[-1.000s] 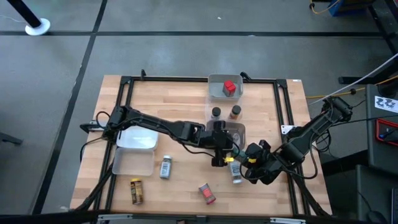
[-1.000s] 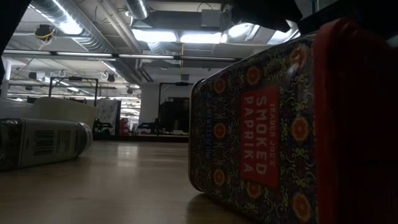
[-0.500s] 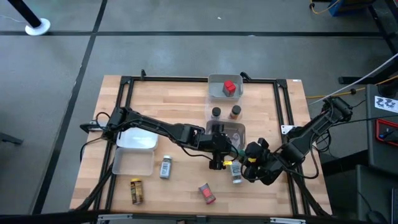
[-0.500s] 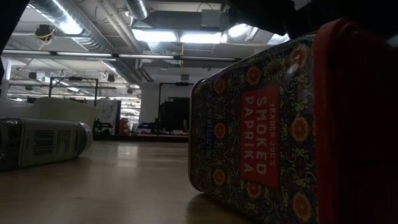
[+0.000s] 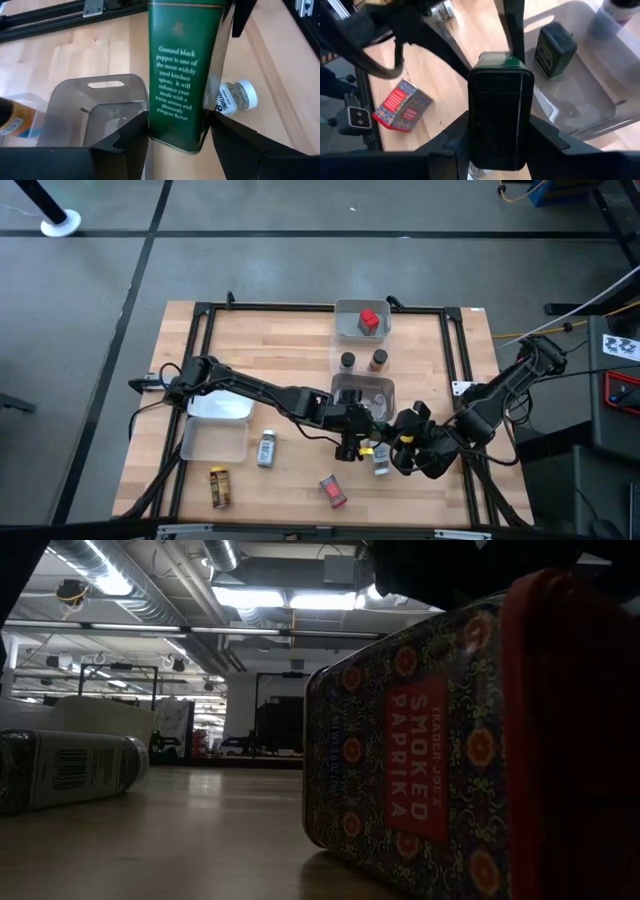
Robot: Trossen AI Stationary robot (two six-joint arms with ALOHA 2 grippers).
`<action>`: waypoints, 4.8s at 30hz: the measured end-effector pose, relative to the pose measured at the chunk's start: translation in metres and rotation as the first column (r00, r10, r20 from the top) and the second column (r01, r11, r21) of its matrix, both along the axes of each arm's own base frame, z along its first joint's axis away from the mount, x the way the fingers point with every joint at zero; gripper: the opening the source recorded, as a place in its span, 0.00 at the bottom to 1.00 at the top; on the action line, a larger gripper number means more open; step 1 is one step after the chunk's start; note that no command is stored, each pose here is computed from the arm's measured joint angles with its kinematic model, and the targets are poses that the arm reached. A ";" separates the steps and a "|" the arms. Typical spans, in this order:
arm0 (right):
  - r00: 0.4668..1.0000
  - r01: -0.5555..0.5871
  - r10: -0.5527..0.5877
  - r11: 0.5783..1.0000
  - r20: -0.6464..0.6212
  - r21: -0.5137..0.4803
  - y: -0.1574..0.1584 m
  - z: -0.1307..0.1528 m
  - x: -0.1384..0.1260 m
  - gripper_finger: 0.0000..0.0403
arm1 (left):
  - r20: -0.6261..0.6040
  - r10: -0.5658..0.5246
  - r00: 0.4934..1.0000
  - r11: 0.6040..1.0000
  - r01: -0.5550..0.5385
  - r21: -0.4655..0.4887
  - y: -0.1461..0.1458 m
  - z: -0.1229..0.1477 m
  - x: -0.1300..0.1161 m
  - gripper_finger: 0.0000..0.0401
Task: Sort spices by type
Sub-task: Put the black seasoning can into the black bin, then put the left white seasoning bottle into the white bin
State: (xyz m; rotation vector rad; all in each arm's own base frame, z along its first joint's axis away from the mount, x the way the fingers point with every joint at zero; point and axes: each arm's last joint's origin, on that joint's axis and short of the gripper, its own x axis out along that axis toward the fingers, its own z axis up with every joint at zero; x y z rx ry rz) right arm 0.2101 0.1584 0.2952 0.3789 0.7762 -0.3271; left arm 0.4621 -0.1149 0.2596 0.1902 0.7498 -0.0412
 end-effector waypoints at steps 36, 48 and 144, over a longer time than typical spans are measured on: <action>0.934 -0.133 0.066 0.976 -0.351 -0.170 -0.107 -0.023 0.040 0.35 | -0.161 0.129 0.979 0.989 -0.115 0.094 0.017 0.046 -0.052 0.47; 0.913 -0.186 0.146 0.980 -0.380 -0.069 -0.140 -0.070 0.042 0.35 | -0.213 0.097 0.972 0.992 -0.077 0.101 0.000 0.043 -0.061 0.47; 0.929 -0.250 0.242 0.968 -0.280 0.009 -0.149 -0.035 0.055 0.56 | -0.760 0.594 0.264 0.499 -0.862 0.090 0.011 -0.075 -0.130 0.47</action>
